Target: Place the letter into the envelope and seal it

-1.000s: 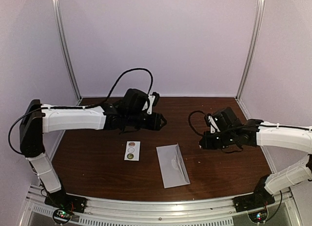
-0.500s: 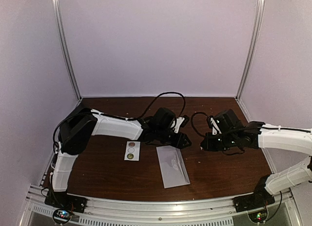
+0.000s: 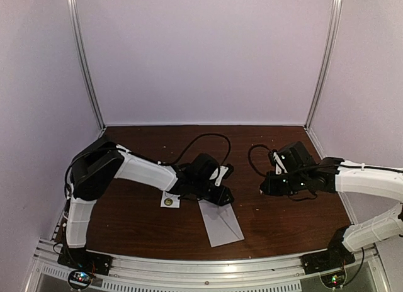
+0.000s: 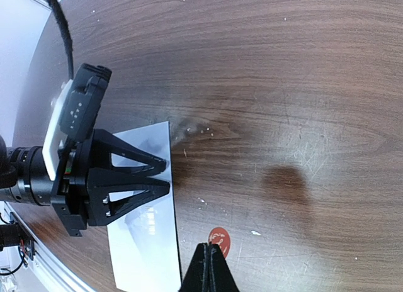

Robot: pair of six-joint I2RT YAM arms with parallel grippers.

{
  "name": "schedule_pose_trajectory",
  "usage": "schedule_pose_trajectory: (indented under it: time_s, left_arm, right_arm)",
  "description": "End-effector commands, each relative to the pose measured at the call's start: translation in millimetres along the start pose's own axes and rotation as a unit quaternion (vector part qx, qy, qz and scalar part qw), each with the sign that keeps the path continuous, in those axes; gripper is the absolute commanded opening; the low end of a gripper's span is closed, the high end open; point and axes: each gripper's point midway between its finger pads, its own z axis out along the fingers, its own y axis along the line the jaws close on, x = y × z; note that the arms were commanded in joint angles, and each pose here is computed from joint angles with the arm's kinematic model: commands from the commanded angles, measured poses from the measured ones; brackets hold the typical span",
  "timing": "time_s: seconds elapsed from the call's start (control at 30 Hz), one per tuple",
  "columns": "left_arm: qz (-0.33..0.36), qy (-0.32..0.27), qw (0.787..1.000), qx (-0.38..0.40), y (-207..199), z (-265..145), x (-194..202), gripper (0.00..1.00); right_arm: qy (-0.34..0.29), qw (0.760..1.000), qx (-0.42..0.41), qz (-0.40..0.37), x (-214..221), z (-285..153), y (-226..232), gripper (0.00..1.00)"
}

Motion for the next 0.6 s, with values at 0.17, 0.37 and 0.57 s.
schedule_pose_trajectory:
  time_s: [0.17, 0.37, 0.57]
  left_arm:
    - [-0.025, 0.0, 0.999, -0.034, 18.7, -30.9, 38.1, 0.28]
    - [-0.084, -0.032, 0.992, -0.088, 36.3, -67.7, 49.7, 0.25]
    - [-0.128, -0.053, 0.987, -0.085, 33.7, -95.8, 65.0, 0.25]
  right_arm:
    - [-0.01, 1.0, -0.003, 0.011, -1.0, 0.1, -2.1, 0.0]
    - [-0.005, 1.0, -0.02, 0.005, 3.9, 2.9, 1.9, 0.0]
    - [0.014, 0.999, -0.037, -0.016, 10.8, 8.0, 10.5, 0.0]
